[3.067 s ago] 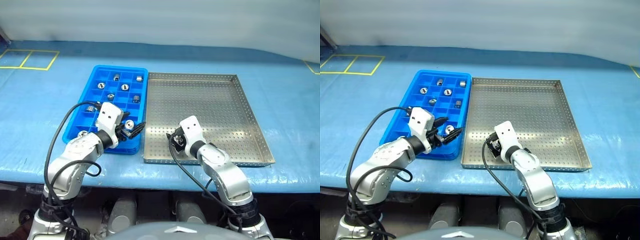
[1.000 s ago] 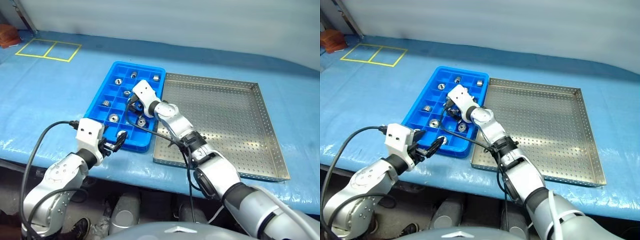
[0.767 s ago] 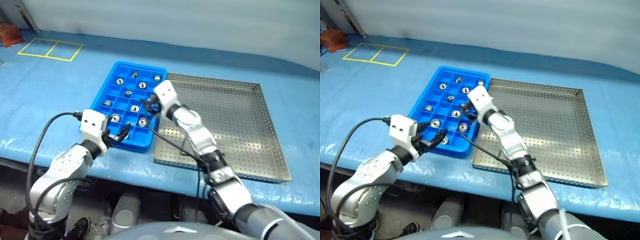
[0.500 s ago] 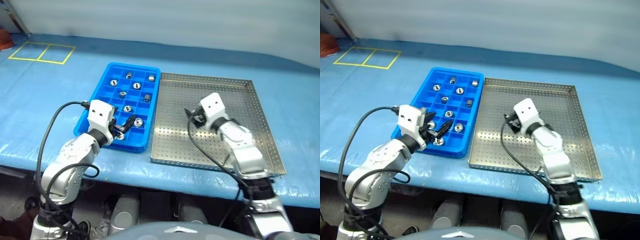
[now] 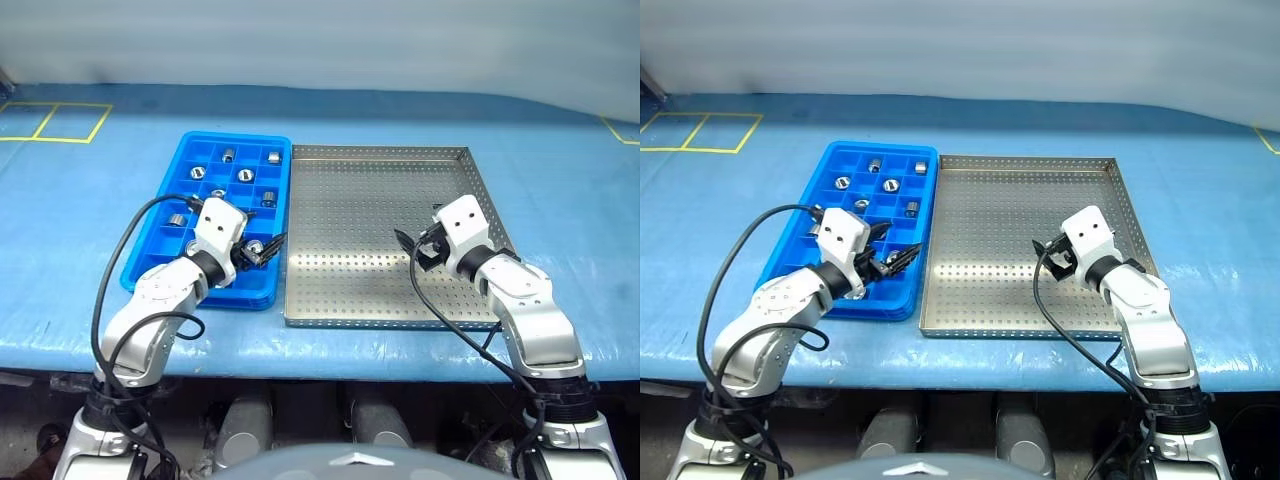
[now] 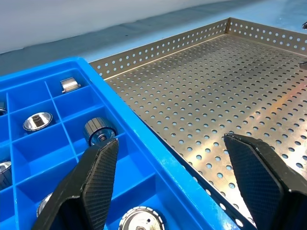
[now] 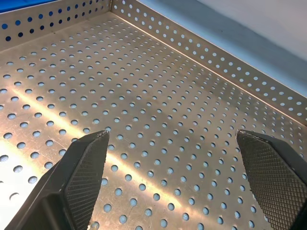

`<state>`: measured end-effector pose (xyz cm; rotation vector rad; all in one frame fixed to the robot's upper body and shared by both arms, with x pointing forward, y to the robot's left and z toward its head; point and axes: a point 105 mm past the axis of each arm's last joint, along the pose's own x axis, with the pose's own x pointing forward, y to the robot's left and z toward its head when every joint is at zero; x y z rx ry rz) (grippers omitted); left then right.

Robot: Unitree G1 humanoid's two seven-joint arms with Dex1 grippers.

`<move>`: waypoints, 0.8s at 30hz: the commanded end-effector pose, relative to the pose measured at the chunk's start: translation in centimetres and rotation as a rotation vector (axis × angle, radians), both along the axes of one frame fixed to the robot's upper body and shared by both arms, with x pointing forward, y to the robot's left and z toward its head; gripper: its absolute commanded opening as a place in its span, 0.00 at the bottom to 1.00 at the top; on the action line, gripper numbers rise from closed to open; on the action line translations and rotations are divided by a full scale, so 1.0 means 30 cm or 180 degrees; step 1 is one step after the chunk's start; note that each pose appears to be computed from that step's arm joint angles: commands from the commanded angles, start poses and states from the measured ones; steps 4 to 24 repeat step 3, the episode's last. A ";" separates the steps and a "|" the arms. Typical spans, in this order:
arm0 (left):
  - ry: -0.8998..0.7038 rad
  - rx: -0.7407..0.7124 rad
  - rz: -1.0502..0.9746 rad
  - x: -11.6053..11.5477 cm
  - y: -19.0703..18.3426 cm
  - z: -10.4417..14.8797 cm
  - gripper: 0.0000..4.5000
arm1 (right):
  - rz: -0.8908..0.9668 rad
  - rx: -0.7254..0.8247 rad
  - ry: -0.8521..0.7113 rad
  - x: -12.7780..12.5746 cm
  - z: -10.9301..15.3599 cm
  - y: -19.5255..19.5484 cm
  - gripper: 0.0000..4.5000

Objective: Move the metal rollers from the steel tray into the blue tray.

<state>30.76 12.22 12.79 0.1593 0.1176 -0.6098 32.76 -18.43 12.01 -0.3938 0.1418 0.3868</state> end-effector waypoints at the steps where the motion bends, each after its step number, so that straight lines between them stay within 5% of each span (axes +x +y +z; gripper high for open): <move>1: -0.0204 -0.0050 0.0032 0.005 0.001 0.044 0.86 | 0.0015 -0.0027 -0.0178 0.003 0.045 0.005 0.99; 24: -0.0216 -0.0070 0.0045 0.008 -0.001 0.047 0.86 | 0.0027 -0.0031 -0.0185 0.003 0.046 0.011 0.99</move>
